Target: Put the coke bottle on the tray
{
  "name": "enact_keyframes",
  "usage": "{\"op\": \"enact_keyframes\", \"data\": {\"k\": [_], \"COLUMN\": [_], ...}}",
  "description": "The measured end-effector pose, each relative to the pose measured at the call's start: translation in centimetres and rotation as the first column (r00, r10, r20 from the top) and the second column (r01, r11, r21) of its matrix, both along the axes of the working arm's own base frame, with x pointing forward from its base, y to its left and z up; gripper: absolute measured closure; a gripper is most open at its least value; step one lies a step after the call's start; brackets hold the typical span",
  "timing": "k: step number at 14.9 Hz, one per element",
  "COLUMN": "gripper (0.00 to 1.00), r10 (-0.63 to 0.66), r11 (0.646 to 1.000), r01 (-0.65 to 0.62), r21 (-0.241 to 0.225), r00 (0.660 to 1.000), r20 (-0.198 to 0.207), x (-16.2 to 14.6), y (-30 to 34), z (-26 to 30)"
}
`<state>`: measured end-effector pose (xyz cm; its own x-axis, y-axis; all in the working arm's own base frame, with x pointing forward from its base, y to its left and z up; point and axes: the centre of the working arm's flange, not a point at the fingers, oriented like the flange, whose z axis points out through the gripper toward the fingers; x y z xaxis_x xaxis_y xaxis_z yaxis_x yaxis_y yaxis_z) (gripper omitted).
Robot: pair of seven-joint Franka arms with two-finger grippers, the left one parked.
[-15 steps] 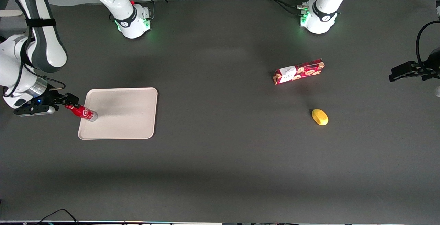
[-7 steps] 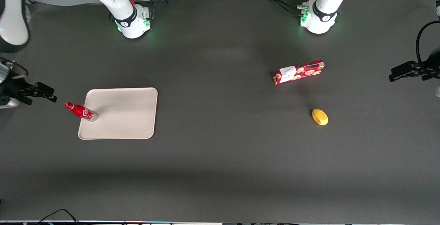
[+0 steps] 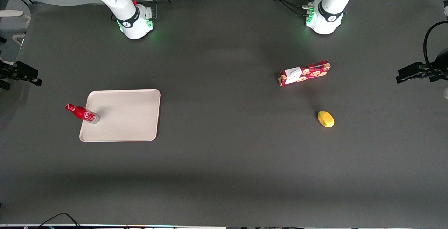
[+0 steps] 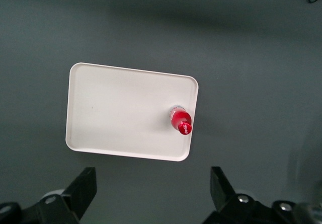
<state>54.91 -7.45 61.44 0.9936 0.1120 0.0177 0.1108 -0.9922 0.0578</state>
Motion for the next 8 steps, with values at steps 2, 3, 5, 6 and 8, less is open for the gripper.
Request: {"op": "enact_keyframes", "data": {"k": [2, 3, 5, 6, 8], "gripper": [0.00, 0.00, 0.00, 0.00, 0.00], "r10": [-0.026, -0.035, -0.046, -0.051, -0.060], "r11": [0.999, 0.999, 0.999, 0.999, 0.998], "r01": [0.026, 0.035, 0.045, 0.051, 0.060], "r21": [-0.021, -0.022, -0.020, -0.010, 0.016], "r00": [1.000, 0.999, 0.999, 0.999, 0.998], "r20": [0.009, 0.004, -0.014, -0.014, -0.013], "x": [0.1, 0.0, -0.4, -0.5, -0.7], "y": [2.0, 2.5, 2.4, 2.3, 2.1], "z": [1.2, 1.5, 1.9, 2.1, 2.5]}}
